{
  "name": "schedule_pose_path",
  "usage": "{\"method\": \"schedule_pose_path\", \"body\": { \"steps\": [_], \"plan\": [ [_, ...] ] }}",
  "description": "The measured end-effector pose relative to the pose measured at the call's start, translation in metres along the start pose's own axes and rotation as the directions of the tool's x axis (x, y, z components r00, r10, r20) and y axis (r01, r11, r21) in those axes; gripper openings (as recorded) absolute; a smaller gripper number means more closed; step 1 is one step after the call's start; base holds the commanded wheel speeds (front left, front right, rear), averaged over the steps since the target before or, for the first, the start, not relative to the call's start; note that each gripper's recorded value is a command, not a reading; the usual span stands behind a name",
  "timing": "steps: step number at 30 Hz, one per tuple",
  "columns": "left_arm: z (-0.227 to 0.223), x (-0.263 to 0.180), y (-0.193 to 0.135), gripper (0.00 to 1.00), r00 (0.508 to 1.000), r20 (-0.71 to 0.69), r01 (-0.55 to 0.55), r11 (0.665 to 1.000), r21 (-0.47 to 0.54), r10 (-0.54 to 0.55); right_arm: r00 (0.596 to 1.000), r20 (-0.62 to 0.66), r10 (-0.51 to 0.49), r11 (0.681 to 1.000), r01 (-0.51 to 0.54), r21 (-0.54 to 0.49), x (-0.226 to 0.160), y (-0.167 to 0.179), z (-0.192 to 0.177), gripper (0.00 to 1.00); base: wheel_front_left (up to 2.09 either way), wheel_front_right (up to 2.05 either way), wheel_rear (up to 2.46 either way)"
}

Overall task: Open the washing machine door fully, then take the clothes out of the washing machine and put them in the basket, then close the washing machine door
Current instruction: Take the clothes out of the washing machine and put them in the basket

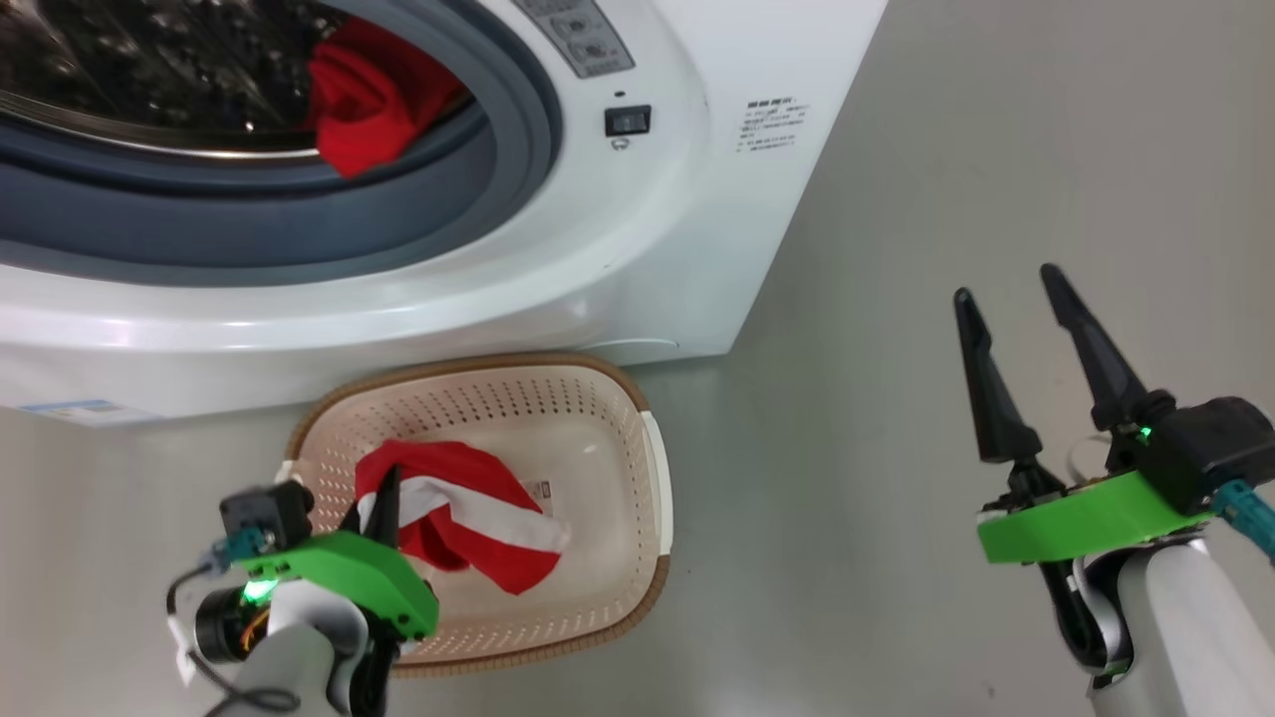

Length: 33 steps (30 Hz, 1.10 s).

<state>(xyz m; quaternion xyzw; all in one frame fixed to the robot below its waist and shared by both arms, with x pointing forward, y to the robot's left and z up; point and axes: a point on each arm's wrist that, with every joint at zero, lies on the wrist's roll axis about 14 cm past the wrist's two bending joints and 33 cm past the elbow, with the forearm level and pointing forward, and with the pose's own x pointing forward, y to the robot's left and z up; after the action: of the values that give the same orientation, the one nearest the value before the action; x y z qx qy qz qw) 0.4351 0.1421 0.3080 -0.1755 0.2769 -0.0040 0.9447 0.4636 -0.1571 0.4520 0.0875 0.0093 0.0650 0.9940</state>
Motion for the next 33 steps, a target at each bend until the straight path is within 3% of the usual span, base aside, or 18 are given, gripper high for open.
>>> {"method": "schedule_pose_path", "body": {
  "steps": [10,24,25,26,27,33],
  "plan": [
    [-0.057,0.025,-0.001,0.00,0.951,-0.307,-0.038,0.998,-0.047,0.022,0.995,-0.063,-0.079,0.997,0.079,-0.005,0.001,-0.025,-0.026,1.00,0.00,0.00,0.00],
    [-0.098,0.043,-0.003,0.00,0.895,-0.445,-0.053,0.997,-0.054,0.023,0.985,-0.120,-0.122,0.992,0.122,-0.014,0.004,-0.042,-0.051,1.00,0.00,0.00,0.00],
    [-0.100,0.043,-0.003,0.24,0.895,-0.446,-0.054,0.997,-0.053,0.025,0.984,-0.124,-0.125,0.992,0.124,-0.015,0.004,-0.044,-0.053,1.00,0.00,0.00,0.00],
    [-0.100,0.045,-0.002,0.56,0.898,-0.439,-0.055,0.997,-0.053,0.026,0.984,-0.128,-0.128,0.992,0.127,-0.016,0.003,-0.045,-0.055,1.00,0.00,0.00,0.00],
    [-0.101,0.045,-0.002,1.00,0.900,-0.435,-0.055,0.997,-0.053,0.027,0.983,-0.130,-0.130,0.992,0.129,-0.017,0.003,-0.045,-0.056,1.00,0.00,0.00,0.00],
    [-0.086,0.045,0.000,1.00,0.931,-0.363,-0.058,0.997,-0.051,0.035,0.983,-0.131,-0.130,0.991,0.130,-0.011,0.003,-0.044,-0.055,1.00,0.00,0.00,0.00]
  ]
}}
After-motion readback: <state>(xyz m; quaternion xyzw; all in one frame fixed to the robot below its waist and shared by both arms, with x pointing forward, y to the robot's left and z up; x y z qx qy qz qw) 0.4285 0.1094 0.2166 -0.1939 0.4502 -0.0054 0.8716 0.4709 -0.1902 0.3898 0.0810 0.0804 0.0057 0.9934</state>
